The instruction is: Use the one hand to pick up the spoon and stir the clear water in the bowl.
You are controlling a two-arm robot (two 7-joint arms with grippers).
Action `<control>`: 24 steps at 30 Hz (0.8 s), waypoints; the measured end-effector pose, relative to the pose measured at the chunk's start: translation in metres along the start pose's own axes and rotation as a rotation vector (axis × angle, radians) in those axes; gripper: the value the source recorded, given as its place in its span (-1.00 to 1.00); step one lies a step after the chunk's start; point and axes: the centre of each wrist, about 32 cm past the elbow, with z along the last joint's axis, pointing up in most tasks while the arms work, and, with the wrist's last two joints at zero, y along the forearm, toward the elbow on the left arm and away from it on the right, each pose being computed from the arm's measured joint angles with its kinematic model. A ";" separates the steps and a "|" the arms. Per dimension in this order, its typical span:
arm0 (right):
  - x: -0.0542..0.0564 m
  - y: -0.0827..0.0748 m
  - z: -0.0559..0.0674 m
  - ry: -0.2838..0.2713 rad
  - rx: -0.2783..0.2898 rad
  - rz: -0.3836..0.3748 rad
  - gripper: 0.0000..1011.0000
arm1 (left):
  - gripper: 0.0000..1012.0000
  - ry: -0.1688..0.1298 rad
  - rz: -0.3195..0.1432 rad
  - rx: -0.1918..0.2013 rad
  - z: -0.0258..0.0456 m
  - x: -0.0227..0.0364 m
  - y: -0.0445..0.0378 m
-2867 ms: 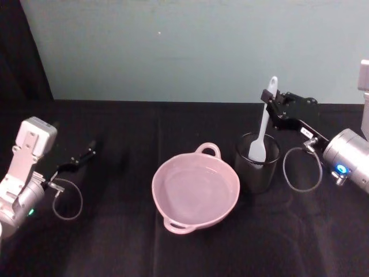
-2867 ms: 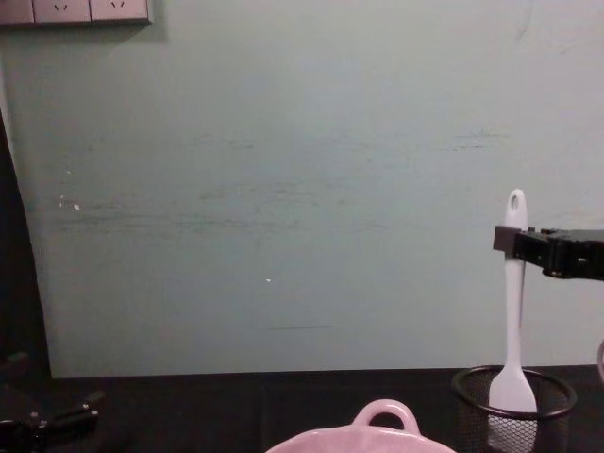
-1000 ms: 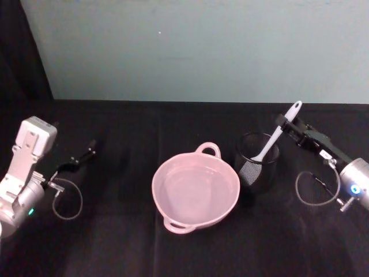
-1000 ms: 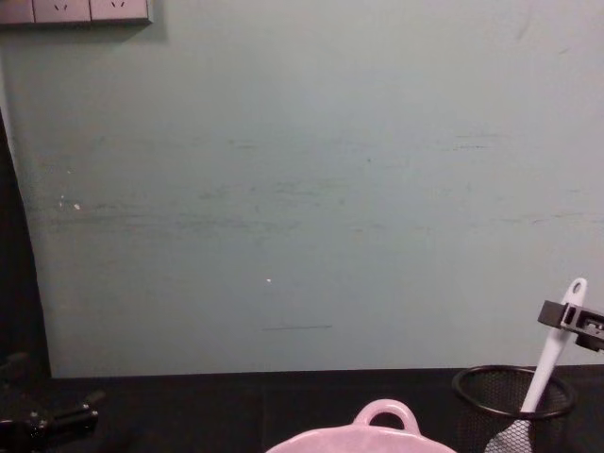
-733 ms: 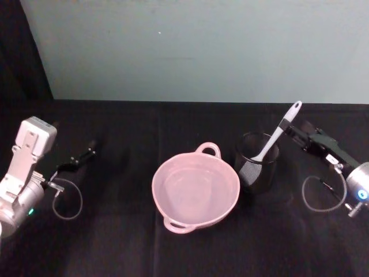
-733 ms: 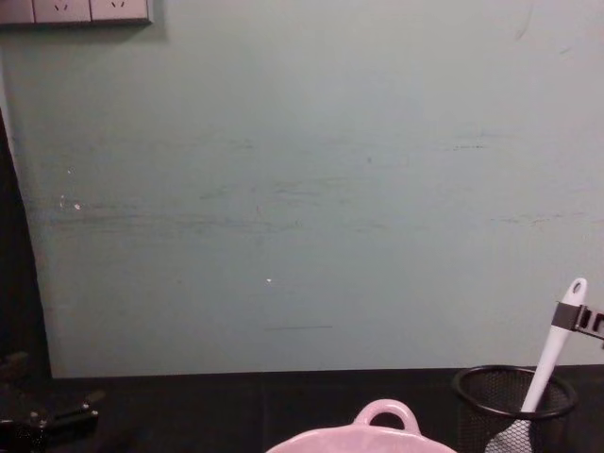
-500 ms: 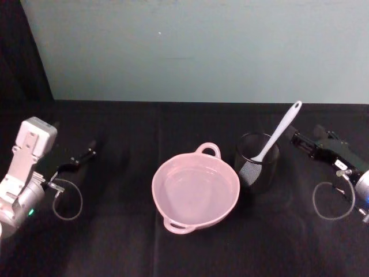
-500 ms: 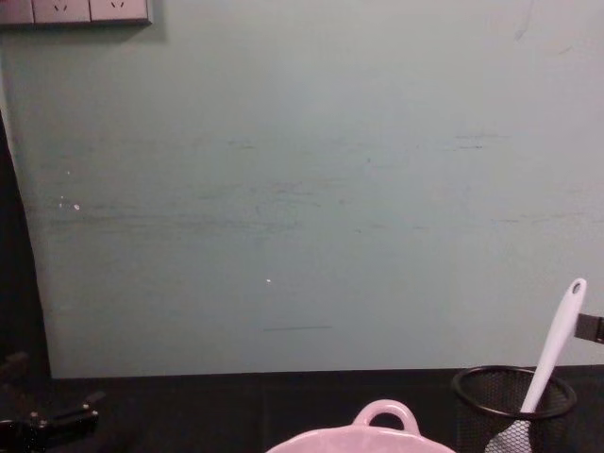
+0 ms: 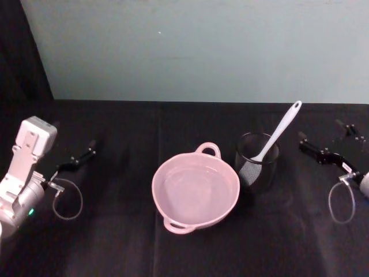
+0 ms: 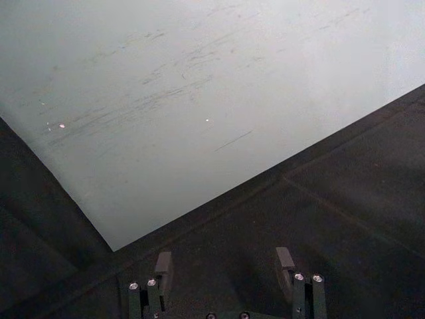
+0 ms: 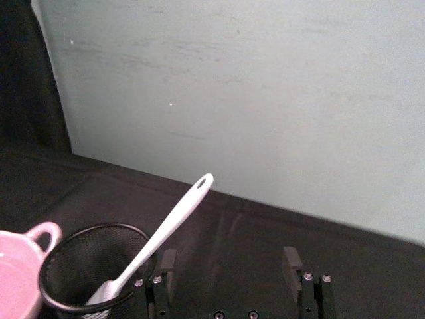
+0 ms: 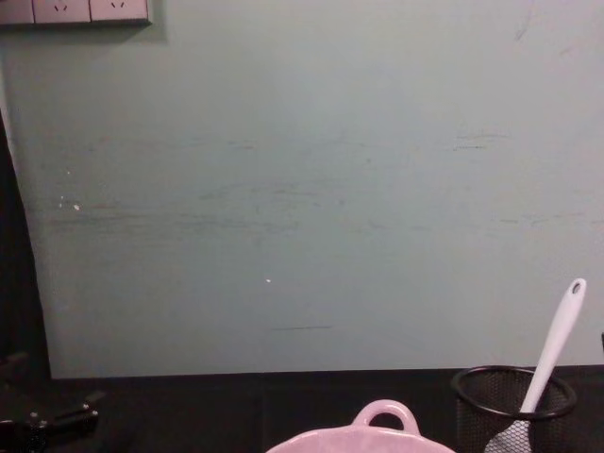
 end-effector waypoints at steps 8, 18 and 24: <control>0.000 0.020 -0.004 -0.148 0.028 -0.023 0.98 | 0.99 0.000 0.000 0.000 0.0000 0.0000 0.0000; 0.002 0.044 -0.018 -0.158 -0.001 -0.015 0.98 | 0.99 0.000 0.000 0.000 0.0000 0.0000 0.0000; 0.002 0.047 -0.031 -0.139 -0.034 -0.022 0.98 | 0.99 0.000 0.000 0.000 0.0000 0.0000 0.0000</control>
